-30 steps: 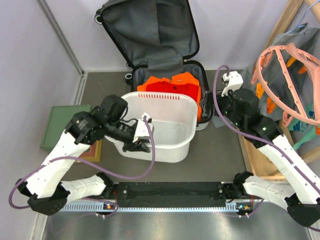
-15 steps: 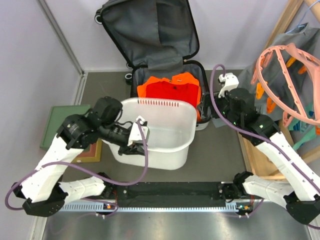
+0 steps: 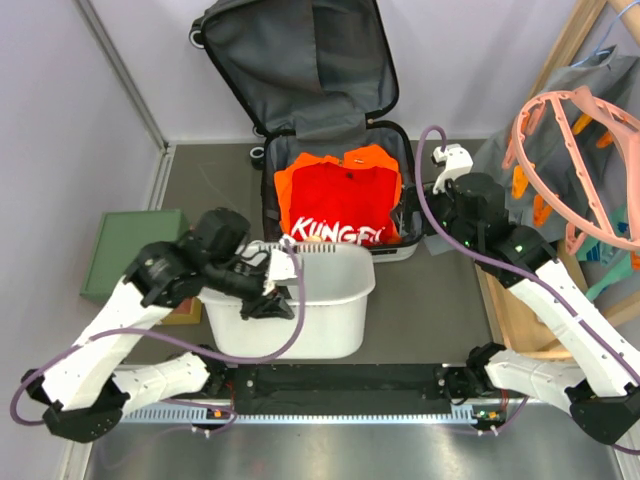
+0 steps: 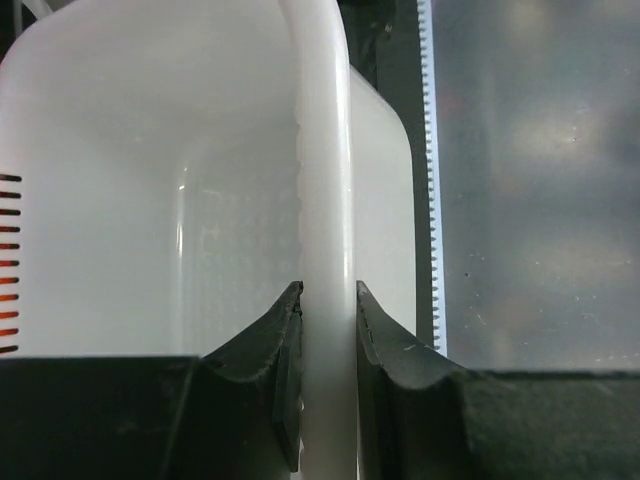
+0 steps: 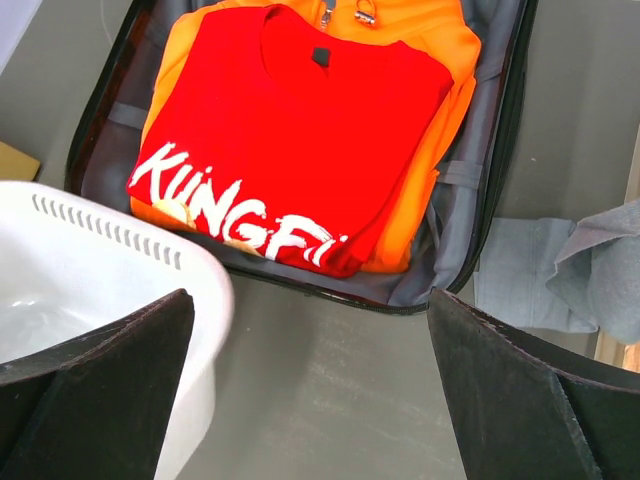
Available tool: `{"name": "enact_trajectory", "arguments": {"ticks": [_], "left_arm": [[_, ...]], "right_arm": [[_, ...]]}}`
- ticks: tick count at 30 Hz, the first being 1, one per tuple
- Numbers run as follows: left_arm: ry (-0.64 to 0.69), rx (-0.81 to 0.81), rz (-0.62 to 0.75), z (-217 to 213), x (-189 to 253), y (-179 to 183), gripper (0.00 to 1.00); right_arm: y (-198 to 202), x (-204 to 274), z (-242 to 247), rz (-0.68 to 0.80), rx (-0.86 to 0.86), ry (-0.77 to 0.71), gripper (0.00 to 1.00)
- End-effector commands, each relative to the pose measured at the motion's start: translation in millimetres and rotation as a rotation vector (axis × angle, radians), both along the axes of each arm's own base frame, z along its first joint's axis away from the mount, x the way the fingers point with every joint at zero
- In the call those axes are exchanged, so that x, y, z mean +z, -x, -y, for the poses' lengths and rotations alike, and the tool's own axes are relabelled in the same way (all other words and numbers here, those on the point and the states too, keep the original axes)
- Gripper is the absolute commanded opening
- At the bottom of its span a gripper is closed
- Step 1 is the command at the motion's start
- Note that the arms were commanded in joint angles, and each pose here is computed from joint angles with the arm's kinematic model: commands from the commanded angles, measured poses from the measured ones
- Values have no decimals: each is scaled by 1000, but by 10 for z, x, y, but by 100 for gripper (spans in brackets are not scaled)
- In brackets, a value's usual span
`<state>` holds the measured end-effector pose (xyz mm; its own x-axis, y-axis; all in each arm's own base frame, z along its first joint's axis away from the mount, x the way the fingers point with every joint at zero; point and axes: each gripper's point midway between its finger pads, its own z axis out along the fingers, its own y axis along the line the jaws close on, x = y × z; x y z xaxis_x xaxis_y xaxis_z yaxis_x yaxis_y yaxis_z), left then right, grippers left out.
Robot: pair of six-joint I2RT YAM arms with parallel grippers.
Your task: Open, take out, and arrange the luggage
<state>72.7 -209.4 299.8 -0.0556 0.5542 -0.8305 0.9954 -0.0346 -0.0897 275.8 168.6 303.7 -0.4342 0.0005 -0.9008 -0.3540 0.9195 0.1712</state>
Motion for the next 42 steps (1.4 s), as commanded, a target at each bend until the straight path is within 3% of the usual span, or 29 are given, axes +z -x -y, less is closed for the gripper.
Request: {"name": "enact_trajectory", "arguments": {"ticks": [1, 4, 7, 9, 10, 13, 14, 16, 23, 27, 33, 35, 40, 41, 42], "left_arm": [[-27, 55, 29, 151, -334, -296, 0], [-64, 97, 34, 216, -639, -448, 0], [-87, 45, -5, 259, -809, -365, 2], [-119, -14, -35, 242, -927, -239, 27], [-126, -37, -45, 230, -957, -190, 48], [-148, -86, -40, 161, -1050, -107, 70], [-146, -87, -23, 149, -1040, -114, 85], [-151, -91, -2, 127, -1035, -126, 98], [-183, -133, 41, 1, -1032, -80, 99], [-289, -29, 122, -109, -1244, -346, 99], [-357, 19, 201, -180, -1379, -551, 99], [-334, 29, 206, -139, -1299, -570, 99], [-234, -44, 180, -22, -862, -411, 99], [-219, -58, 172, -18, -797, -366, 99], [-203, -73, 164, -21, -706, -312, 99]], "right_arm": [[-59, 199, -41, 49, 4, -37, 99], [-62, 190, -83, 42, 19, -43, 99], [-42, 178, -149, 32, 47, -47, 99], [-18, 154, -196, 26, 73, -44, 99], [0, 123, -241, 18, 93, -36, 99], [18, 14, -308, -17, 114, -9, 99], [20, -18, -324, -28, 116, -1, 99], [66, -86, -377, -57, 128, 16, 99], [382, -585, -713, -208, 191, 142, 99], [532, -824, -844, -263, 184, 190, 99], [730, -1259, -1139, -403, 173, 54, 99], [800, -1462, -1237, -477, 195, 50, 94], [880, -1673, -1342, -559, 220, 49, 66], [883, -1691, -1330, -566, 216, 54, 58], [900, -1709, -1314, -575, 210, 59, 39]]}}
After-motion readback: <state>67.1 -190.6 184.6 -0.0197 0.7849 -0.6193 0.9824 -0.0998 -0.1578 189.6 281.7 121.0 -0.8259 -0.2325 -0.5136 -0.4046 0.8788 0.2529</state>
